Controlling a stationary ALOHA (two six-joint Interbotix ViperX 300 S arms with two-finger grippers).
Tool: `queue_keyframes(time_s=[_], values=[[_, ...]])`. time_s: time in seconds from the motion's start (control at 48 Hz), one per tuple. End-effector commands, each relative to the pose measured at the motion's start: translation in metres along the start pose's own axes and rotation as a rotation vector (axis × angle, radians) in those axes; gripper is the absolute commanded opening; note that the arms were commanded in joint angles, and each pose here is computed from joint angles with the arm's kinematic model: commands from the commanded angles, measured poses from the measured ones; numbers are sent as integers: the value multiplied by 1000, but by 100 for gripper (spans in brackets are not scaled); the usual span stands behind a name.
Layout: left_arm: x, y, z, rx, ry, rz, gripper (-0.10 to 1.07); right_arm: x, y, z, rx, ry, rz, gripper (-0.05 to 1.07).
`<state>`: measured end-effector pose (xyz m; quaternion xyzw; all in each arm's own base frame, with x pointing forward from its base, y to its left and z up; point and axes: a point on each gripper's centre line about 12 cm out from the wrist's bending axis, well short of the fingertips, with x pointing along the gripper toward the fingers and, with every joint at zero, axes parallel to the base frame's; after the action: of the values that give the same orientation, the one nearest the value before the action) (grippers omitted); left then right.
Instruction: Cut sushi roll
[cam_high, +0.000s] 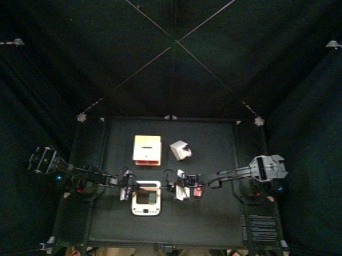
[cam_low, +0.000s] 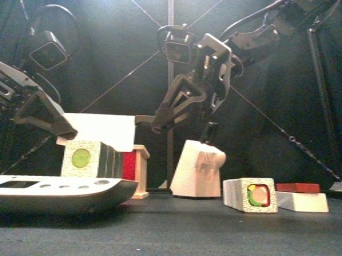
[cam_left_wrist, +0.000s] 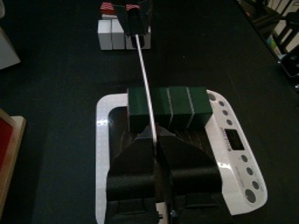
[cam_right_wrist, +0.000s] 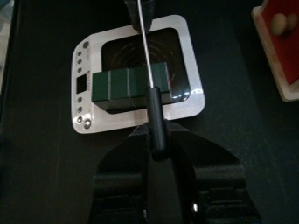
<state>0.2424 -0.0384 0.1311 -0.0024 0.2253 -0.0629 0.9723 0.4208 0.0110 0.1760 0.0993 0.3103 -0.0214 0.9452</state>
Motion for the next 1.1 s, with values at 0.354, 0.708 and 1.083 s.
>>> queue_keyframes(time_s=[0.354,0.708,1.083], values=[[3,-4,6,8,-15,-13,27,-12,5,21,6,-66,15,52],[3,-4,6,8,-15,-13,27,-17,11,24,-7,-80,28,52],[3,-2,4,-3,-9,-5,27,-13,7,22,0,-77,22,52]])
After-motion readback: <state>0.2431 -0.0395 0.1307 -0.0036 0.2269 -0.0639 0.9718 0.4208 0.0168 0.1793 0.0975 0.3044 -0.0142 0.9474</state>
